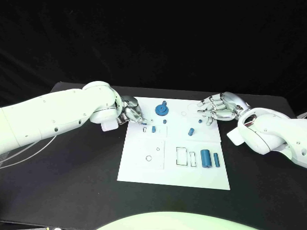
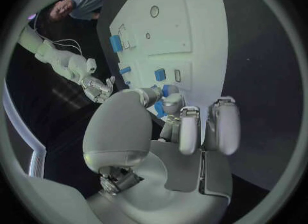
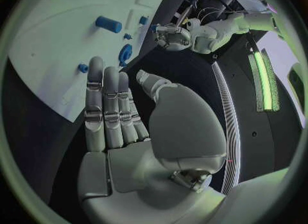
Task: Assemble the parts on the task board
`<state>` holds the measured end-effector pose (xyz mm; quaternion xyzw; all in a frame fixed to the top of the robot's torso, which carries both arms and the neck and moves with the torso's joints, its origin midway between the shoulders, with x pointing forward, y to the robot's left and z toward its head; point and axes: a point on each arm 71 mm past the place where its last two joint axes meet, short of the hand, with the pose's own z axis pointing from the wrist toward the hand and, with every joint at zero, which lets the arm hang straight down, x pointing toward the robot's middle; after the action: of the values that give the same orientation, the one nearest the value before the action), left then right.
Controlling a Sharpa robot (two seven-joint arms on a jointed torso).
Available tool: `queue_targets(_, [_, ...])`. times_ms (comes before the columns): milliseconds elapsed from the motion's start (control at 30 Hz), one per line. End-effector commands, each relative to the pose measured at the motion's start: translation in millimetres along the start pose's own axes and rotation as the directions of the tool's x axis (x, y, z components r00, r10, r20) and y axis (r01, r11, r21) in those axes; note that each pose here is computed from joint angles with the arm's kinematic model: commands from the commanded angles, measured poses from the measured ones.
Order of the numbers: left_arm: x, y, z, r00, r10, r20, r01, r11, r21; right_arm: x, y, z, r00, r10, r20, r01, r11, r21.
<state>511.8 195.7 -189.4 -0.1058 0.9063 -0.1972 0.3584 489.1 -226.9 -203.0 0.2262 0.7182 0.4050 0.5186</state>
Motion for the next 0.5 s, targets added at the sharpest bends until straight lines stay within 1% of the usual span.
queue_targets(33, [4.1, -4.8, 2.0, 0.997, 0.003, -0.083, -0.004, 1.0, -0.013, 1.8, 1.4, 0.2, 1.0, 0.0, -0.013, 0.0, 1.0, -0.015])
queue_targets(133, [3.5, -11.4, 5.3, 0.996, 0.04, -0.081, -0.042, 0.999, -0.027, 2.1, 1.7, 0.5, 1.0, 0.0, -0.013, 0.0, 1.0, -0.016])
queue_targets(200, [3.9, -14.2, 7.1, 0.994, 0.062, -0.086, -0.065, 0.997, -0.037, 2.4, 2.0, 0.7, 1.0, 0.0, -0.014, 0.0, 1.0, -0.017])
queue_targets(333, [4.2, -18.3, 9.4, 0.991, 0.102, -0.087, -0.106, 0.993, -0.049, 2.8, 2.4, 0.8, 1.0, 0.0, -0.014, 0.0, 1.0, -0.018])
queue_targets(500, [2.9, -22.8, 11.0, 0.988, 0.143, -0.063, -0.147, 0.987, -0.059, 2.9, 2.5, 0.9, 1.0, 0.0, -0.014, 0.0, 1.0, -0.019])
